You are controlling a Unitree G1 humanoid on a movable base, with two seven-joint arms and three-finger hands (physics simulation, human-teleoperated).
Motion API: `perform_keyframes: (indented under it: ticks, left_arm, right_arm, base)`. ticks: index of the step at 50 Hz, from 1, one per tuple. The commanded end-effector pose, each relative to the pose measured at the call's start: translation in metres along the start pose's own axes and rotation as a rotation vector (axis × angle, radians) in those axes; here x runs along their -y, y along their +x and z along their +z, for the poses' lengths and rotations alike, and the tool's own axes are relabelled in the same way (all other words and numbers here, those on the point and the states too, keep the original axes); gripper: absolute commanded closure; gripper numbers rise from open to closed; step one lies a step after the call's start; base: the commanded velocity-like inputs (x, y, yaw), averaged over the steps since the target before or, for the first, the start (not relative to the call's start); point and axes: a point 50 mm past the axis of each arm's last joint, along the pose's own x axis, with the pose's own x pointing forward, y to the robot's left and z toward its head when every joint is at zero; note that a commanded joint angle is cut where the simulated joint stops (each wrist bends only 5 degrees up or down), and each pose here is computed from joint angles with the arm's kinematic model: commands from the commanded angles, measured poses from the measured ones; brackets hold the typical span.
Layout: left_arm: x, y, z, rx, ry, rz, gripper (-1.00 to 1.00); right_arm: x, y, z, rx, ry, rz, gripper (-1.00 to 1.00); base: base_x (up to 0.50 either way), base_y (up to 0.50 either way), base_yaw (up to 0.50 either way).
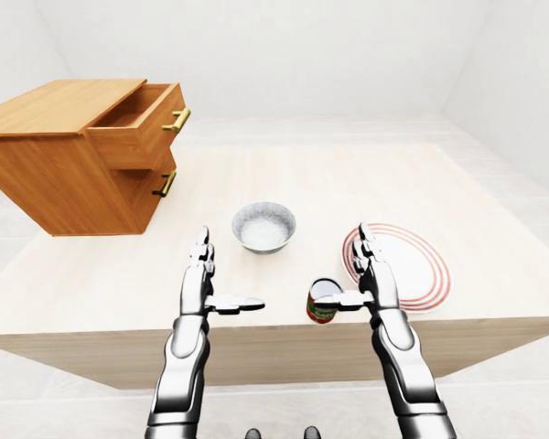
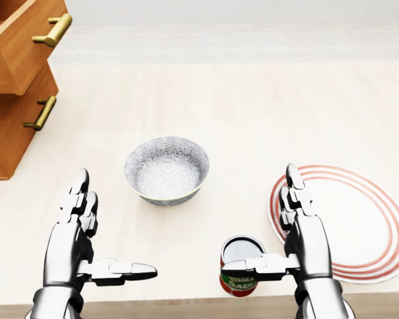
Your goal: Put the bowl on the plate.
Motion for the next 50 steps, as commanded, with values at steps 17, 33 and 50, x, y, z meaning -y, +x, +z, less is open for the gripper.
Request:
perform_keyframes:
  ticks: [17, 33, 50]
  left_arm:
    - [-0.013, -0.007, 0.004, 0.000, 0.037, 0.006, -1.00]
    - [-0.016, -0.008, 0.008, 0.003, 0.056, 0.013, -1.00]
    - [-0.016, -0.007, 0.015, 0.014, 0.069, 0.011, -1.00]
  right_arm:
    - [0.007, -0.010, 0.013, 0.029, -0.028, 0.007, -1.00]
    - [0.008, -0.010, 0.015, 0.026, -0.027, 0.002, -1.00]
    - [0.008, -0.010, 0.015, 0.021, -0.029, -0.001, -1.00]
  base:
    - [0.00, 0.00, 0.00]
    - [0.00, -0.03, 0.00]
    - [0.00, -0.15, 0.00]
